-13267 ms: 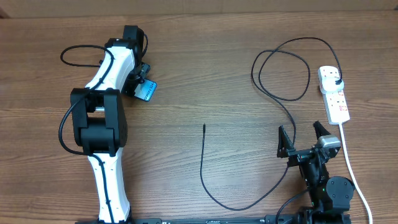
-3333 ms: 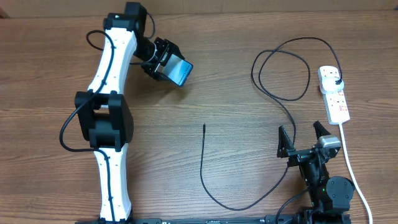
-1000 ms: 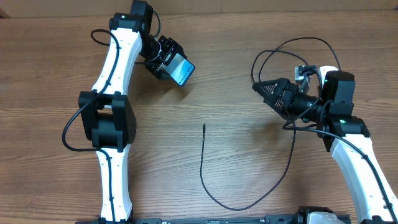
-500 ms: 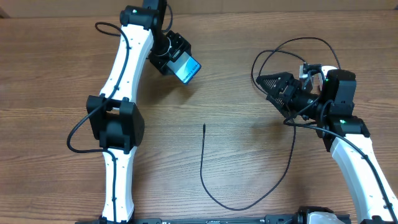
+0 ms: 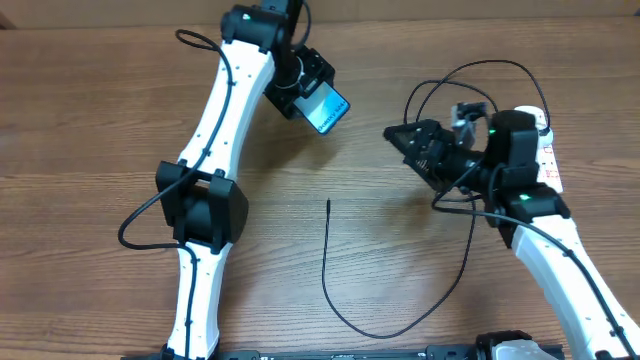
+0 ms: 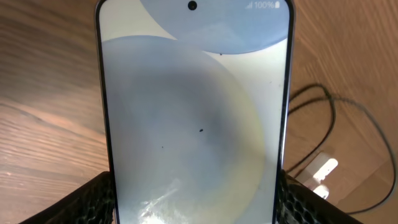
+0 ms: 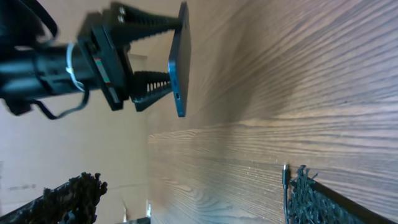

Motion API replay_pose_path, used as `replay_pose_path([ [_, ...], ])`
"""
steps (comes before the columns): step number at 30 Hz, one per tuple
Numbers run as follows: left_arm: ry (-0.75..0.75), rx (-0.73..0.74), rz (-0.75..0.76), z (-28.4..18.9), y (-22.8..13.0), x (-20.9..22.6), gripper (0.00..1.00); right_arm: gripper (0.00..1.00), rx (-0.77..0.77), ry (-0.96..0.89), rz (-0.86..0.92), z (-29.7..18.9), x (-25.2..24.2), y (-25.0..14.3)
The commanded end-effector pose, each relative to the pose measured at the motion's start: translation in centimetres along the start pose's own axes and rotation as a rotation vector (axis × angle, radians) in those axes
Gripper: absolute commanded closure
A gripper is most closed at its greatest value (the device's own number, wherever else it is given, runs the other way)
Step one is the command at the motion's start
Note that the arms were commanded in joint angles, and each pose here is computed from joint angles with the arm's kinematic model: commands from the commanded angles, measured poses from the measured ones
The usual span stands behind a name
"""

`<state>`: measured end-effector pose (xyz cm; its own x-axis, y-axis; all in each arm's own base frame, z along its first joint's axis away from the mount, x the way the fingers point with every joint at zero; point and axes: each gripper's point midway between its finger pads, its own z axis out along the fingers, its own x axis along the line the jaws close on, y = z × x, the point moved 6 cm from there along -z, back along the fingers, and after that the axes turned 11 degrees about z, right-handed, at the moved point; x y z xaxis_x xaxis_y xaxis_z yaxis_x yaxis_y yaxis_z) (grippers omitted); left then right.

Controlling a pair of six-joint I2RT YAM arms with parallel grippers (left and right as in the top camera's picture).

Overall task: Plug charger to phone and switch on socket
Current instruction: 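Bring the smartphone to the right gripper and grasp its edge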

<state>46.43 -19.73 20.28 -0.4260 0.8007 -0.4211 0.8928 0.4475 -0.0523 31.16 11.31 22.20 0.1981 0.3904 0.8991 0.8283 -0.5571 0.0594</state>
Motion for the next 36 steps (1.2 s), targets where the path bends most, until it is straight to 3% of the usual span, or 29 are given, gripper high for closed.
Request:
replay_pose_path([
  [1, -0.063, -0.019, 0.026, -2.5, -2.0, -2.3, 0.96, 0.00, -0.070, -0.022, -0.001, 0.3, 0.9, 0.4],
  [17, -0.071, 0.083, -0.095, -0.9, -7.5, -5.5, 0.96, 0.00, -0.156, -0.071, -0.004, 0.4, 0.5, 1.1],
  [36, -0.118, 0.205, -0.066, -0.6, -10.4, -7.0, 0.96, 0.00, -0.164, -0.152, 0.038, 1.5, -1.6, 1.6],
])
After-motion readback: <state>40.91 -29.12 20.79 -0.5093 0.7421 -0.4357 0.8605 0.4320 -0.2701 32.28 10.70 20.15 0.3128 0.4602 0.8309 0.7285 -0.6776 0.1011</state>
